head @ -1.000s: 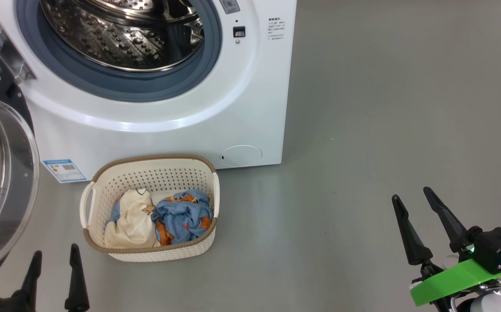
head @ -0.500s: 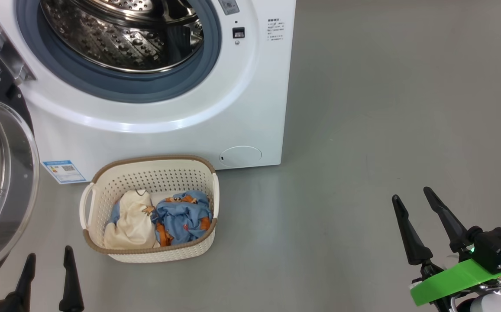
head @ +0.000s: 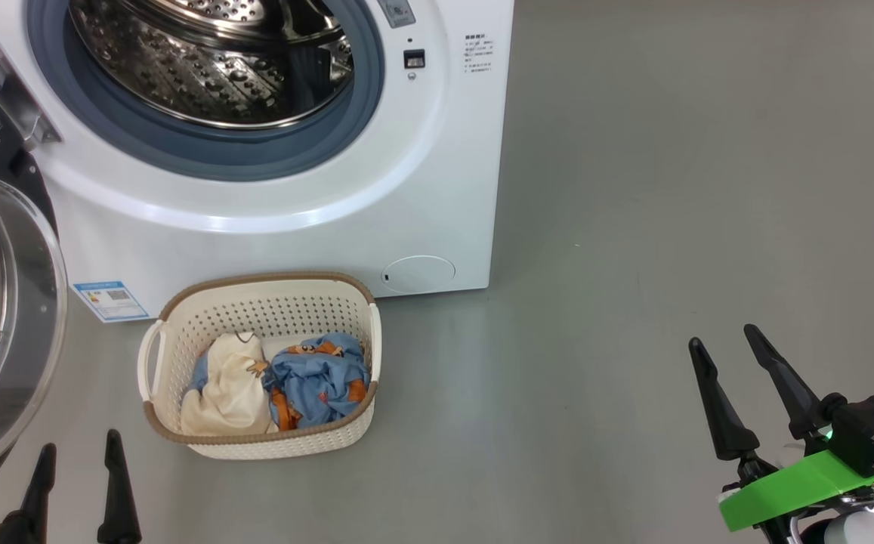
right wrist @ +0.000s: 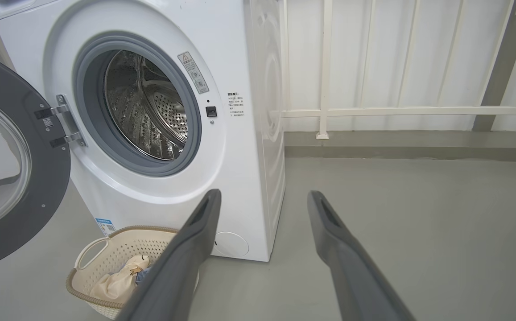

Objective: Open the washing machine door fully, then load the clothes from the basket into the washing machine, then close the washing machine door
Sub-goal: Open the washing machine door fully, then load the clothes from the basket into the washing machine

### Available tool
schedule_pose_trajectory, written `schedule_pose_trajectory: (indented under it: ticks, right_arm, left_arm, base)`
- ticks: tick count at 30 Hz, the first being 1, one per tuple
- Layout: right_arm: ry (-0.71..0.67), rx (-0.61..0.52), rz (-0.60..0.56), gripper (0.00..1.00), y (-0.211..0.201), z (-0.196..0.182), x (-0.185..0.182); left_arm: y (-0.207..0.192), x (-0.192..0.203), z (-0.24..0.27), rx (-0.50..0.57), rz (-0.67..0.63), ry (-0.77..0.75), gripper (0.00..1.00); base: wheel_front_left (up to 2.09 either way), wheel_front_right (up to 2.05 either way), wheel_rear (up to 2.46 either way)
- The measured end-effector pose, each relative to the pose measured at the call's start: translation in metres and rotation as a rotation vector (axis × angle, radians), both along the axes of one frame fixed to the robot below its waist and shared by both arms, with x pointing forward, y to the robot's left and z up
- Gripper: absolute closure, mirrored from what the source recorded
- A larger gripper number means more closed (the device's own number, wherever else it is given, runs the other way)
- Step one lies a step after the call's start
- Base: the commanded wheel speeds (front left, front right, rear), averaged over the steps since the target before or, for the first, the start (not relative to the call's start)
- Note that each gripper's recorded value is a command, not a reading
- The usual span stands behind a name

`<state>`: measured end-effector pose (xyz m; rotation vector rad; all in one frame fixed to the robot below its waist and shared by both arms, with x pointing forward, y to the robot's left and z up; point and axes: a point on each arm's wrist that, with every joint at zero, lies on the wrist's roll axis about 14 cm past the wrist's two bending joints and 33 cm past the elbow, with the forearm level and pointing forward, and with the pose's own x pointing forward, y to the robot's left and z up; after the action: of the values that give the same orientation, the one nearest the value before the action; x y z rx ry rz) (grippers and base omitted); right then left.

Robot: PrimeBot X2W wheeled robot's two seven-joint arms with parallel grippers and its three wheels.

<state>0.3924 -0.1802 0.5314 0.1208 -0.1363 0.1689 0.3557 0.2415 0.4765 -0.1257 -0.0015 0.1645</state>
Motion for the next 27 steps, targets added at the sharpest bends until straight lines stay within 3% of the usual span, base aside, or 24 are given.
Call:
schedule_pose_trajectory:
  ticks: [14, 27]
  right_arm:
    - [-0.001, 0.003, -0.007, 0.0, -0.002, 0.0, 0.0023]
    - [0.012, 0.003, -0.008, 0.0, -0.0021, -0.0045, 0.0037]
  left_arm:
    - [0.0035, 0.0003, -0.0022, 0.001, 0.014, 0.008, 0.0]
    - [0.0062, 0.0039, -0.0036, 0.001, 0.023, 0.011, 0.0]
  base:
    - [0.06, -0.12, 0.06]
    - [1.3, -1.62, 0.33]
